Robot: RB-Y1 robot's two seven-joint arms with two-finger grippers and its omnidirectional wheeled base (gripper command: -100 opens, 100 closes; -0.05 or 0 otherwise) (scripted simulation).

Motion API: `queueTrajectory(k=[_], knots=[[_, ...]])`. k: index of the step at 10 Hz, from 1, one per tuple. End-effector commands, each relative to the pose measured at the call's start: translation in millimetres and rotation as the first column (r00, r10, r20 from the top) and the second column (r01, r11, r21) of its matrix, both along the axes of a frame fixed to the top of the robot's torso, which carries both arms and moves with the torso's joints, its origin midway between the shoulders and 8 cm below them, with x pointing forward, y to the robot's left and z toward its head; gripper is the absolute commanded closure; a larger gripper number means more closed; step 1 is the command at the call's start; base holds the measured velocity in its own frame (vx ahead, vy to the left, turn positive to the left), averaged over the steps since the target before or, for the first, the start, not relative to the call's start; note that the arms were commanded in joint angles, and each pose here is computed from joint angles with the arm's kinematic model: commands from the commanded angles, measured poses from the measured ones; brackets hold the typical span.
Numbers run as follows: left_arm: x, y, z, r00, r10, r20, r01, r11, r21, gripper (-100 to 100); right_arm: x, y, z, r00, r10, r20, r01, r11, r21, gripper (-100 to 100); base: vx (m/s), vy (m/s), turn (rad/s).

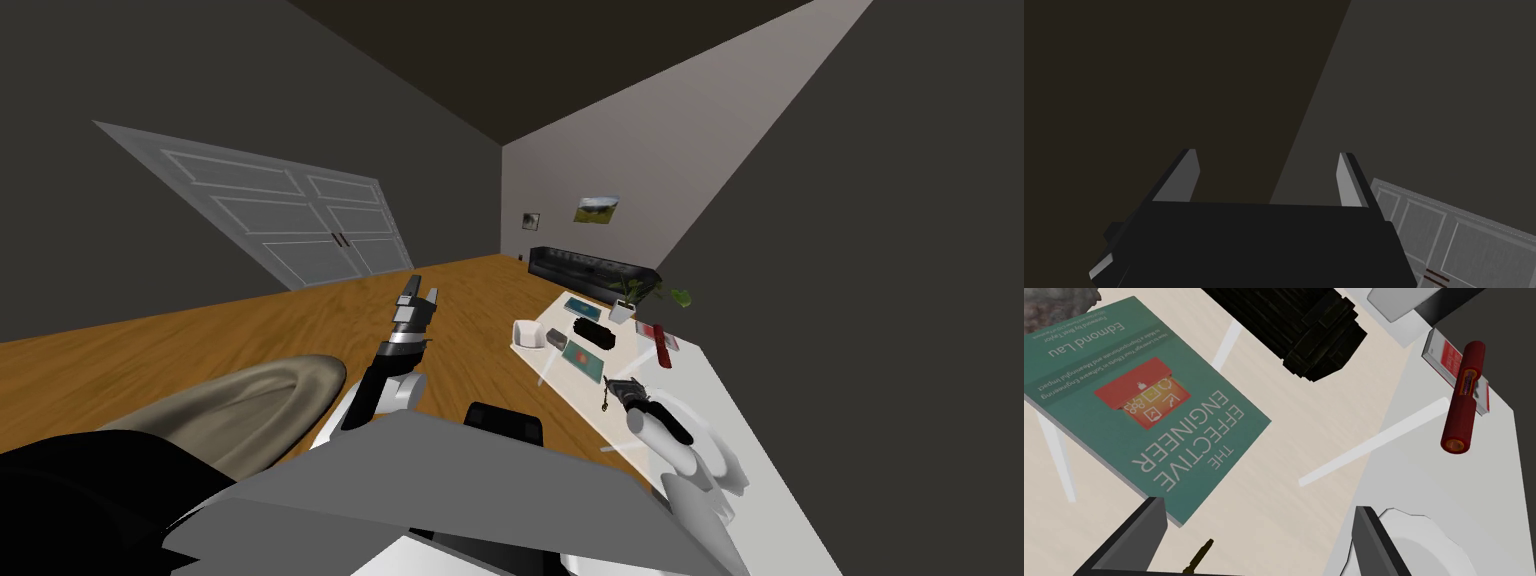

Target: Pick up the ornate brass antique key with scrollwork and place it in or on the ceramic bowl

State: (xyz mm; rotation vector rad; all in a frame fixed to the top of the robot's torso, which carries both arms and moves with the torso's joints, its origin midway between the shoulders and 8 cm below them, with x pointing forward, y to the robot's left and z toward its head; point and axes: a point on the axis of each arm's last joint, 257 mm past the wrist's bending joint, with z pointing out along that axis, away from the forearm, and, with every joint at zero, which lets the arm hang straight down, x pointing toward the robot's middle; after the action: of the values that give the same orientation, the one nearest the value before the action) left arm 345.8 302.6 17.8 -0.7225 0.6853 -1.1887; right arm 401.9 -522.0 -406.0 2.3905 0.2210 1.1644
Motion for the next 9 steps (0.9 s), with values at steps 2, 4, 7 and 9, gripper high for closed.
queueTrajectory(k=[2,4,7,9], knots=[[0.0,0.0,0.0,1.0,0.0,0.0,0.0,1.0,0.0,0,-10.2,-10.5,-15.2,0.998,-0.051,-0.038,0.053,0.996,0.073,-100,0.032,0.04,-0.029],[0.0,0.0,0.0,1.0,0.0,0.0,0.0,1.0,0.0,0,-18.8,-17.6,-28.3,0.993,-0.093,-0.072,0.102,0.986,0.132,-100,0.037,0.033,-0.026],[0.0,0.0,0.0,1.0,0.0,0.0,0.0,1.0,0.0,0,-35.6,-29.2,-50.6,0.976,-0.172,-0.135,0.201,0.951,0.237,-100,0.038,0.043,-0.028],[0.0,0.0,0.0,1.0,0.0,0.0,0.0,1.0,0.0,0,-44.9,-32.3,-61.6,0.963,-0.206,-0.173,0.25,0.925,0.285,-100,0.032,0.038,-0.025]])
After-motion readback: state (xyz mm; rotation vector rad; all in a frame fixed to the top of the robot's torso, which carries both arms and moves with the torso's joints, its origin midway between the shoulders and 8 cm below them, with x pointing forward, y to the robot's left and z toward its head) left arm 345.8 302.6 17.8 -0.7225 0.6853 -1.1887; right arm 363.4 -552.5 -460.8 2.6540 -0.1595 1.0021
